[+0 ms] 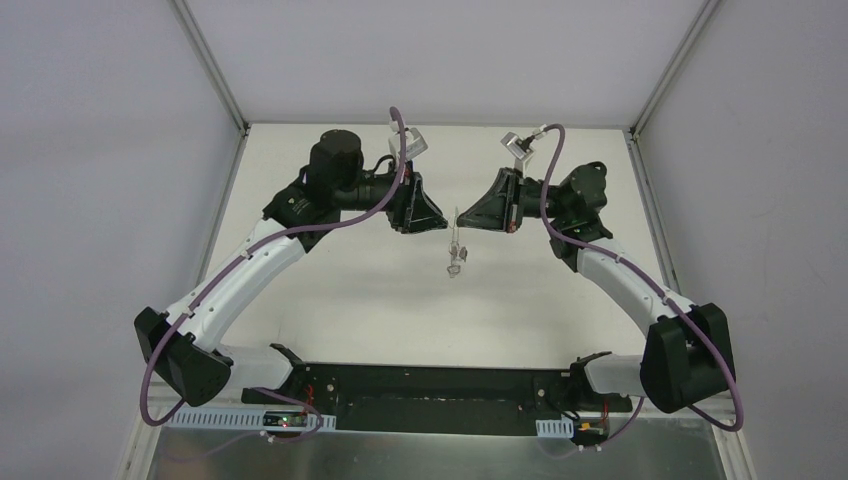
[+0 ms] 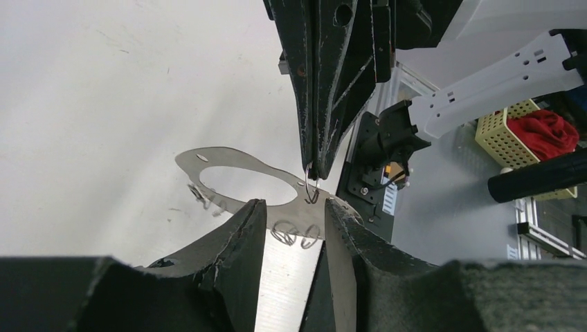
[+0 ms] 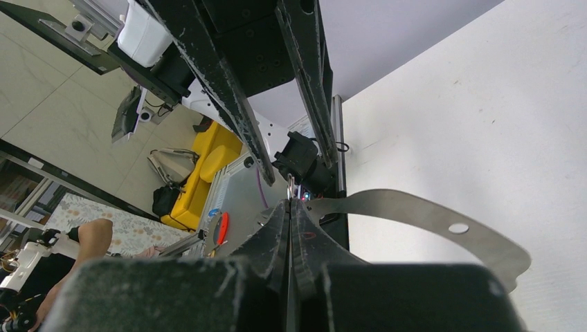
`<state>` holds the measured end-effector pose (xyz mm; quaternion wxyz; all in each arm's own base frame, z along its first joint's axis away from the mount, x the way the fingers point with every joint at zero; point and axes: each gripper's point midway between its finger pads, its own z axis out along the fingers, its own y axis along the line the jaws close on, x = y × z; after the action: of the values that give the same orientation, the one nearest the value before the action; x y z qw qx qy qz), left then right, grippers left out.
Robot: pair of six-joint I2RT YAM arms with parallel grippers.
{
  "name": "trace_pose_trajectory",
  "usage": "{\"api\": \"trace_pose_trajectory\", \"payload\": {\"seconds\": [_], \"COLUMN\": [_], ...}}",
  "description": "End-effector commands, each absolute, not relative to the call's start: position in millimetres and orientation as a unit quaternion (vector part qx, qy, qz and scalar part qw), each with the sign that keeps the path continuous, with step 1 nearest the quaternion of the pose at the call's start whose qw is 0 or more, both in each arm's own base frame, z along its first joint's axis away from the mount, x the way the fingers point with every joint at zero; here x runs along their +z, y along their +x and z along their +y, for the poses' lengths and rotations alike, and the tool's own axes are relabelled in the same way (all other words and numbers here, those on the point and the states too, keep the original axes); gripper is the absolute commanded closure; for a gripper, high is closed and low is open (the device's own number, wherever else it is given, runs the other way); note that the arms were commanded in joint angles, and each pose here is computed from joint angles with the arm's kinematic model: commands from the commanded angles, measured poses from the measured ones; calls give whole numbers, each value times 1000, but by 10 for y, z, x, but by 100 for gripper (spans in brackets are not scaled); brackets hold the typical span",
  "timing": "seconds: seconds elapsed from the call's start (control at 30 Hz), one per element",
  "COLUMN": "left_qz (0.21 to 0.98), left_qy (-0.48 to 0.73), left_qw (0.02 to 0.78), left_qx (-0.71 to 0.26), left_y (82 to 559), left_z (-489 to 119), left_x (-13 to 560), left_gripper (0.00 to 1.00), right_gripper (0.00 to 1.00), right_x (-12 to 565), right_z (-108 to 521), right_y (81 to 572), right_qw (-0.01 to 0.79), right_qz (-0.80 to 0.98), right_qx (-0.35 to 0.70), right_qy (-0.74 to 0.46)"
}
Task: Put the keys on the keyring
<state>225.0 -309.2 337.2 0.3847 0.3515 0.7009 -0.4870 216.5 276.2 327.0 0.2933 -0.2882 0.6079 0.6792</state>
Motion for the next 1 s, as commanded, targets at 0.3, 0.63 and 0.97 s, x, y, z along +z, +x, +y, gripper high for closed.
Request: {"api": "trace_pose_trajectory", "payload": {"seconds": [0.3, 0.63, 0.97], "left_qz": [677, 671, 673], "left_qy": [319, 307, 303], "left_qw": [366, 359, 344], "left_qx": [-552, -571, -580], "left_y": [2200, 2227, 2260], "left_z": [-3205, -3267, -3326], "left_x": [3508, 3551, 3548], "left_gripper": [69, 74, 89], "right_gripper": [100, 100, 100], "right_x": [3493, 3446, 3433], "right_z": [2704, 2704, 2705], "right_y": [2198, 2239, 2242], "right_qw": [334, 336, 336], "right_qz": [575, 578, 579], "right_qx": [688, 687, 686], "right_qy": [-292, -285, -284]}}
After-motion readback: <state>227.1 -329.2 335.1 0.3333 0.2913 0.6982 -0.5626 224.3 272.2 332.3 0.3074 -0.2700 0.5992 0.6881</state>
